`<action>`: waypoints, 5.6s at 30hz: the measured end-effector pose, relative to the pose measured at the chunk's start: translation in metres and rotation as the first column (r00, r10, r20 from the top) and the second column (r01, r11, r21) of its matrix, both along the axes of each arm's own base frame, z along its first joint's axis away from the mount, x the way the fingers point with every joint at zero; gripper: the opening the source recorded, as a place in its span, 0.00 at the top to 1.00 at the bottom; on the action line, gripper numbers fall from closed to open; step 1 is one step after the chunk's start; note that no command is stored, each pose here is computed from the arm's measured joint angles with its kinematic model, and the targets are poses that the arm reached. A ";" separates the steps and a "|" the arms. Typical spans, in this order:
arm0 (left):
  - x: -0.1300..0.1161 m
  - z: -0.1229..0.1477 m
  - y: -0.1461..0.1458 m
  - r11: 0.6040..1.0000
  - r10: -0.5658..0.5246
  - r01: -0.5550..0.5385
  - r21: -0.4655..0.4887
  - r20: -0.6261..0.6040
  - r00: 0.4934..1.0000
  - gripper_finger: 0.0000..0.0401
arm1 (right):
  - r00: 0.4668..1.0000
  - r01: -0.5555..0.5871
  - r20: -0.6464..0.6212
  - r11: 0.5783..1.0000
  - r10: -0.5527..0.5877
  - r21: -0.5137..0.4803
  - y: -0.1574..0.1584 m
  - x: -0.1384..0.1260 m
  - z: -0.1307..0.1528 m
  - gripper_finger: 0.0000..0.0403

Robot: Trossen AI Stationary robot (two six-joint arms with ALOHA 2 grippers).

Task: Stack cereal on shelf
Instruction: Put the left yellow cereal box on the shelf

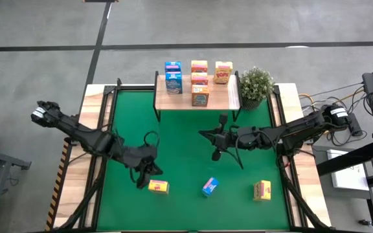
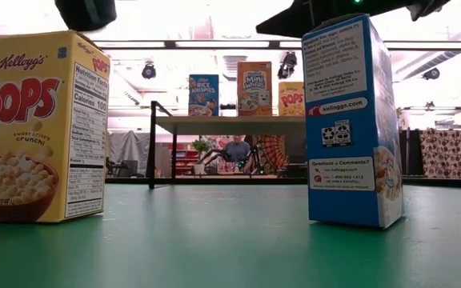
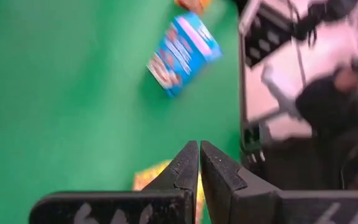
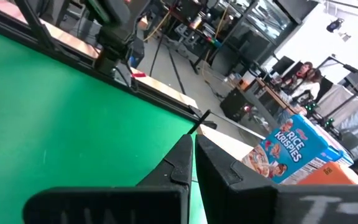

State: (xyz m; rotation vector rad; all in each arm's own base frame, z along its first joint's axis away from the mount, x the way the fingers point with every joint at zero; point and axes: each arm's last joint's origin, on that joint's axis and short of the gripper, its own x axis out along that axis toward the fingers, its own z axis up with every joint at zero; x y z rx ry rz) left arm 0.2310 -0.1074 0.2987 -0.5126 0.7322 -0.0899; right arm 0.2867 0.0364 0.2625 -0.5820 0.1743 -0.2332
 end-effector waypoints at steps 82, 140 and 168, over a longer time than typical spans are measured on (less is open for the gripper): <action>0.016 -0.068 -0.132 0.951 -0.026 0.136 0.277 -0.366 0.930 0.31 | 0.983 -0.175 0.079 0.975 0.166 0.135 0.014 -0.046 -0.004 0.98; 0.023 -0.152 -0.082 0.669 0.034 0.130 0.732 -0.205 0.978 1.00 | 0.982 -0.153 -0.049 0.917 0.184 0.368 0.044 -0.001 -0.011 0.98; 0.009 -0.120 -0.086 0.786 -0.022 0.130 0.604 -0.183 0.983 1.00 | 0.981 -0.157 -0.054 0.923 0.187 0.352 0.044 -0.001 -0.011 0.98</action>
